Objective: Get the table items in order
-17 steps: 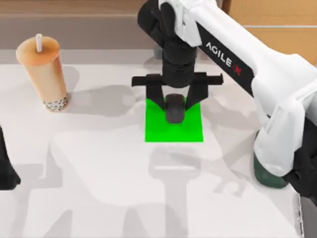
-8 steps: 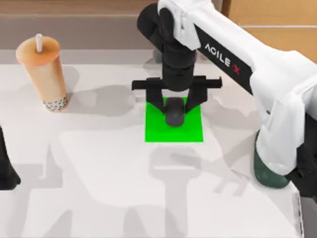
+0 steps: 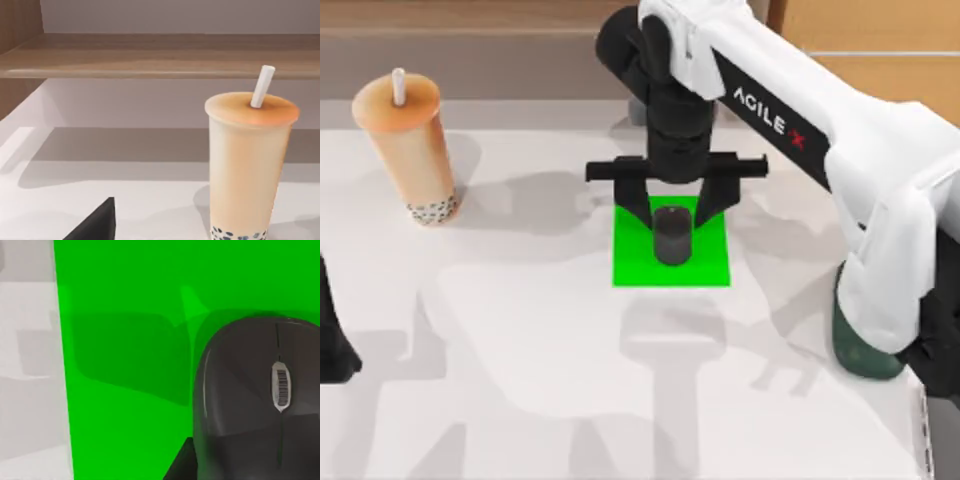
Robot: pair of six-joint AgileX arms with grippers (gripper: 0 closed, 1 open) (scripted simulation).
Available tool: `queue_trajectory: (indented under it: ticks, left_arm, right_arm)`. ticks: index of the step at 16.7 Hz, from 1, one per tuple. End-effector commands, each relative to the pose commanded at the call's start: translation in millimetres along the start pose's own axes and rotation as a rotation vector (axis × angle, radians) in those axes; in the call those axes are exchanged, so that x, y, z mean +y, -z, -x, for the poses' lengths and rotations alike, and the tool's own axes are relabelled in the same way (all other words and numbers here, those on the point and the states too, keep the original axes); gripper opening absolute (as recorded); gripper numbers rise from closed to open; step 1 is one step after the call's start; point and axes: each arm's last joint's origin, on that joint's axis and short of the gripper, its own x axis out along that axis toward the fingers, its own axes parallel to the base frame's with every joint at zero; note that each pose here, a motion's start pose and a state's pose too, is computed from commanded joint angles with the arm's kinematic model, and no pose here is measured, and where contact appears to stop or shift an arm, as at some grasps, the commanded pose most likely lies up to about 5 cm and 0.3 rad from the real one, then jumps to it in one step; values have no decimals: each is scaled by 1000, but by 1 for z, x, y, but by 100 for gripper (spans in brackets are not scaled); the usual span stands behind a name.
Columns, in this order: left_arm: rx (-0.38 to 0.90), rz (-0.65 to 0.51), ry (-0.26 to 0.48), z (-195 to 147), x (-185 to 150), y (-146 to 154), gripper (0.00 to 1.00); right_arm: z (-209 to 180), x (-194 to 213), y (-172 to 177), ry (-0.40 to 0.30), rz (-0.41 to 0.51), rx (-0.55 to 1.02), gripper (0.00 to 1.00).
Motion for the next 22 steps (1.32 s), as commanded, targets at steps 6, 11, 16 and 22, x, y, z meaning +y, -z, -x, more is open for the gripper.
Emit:
queue_trajectory:
  ticks: [6,11,16,22]
  left_arm:
    - [0,0,0,0,0,0,100]
    - [0,0,0,0,0,0,100]
    - [0,0,0,0,0,0,100]
    - [0,0,0,0,0,0,100]
  right_arm:
    - [0,0,0,0,0,0,100]
    - [0,0,0,0,0,0,100]
    - [12,-5,-1,-5,-10,-15,100]
    - [110,-43,19,-37,-49,-116,100]
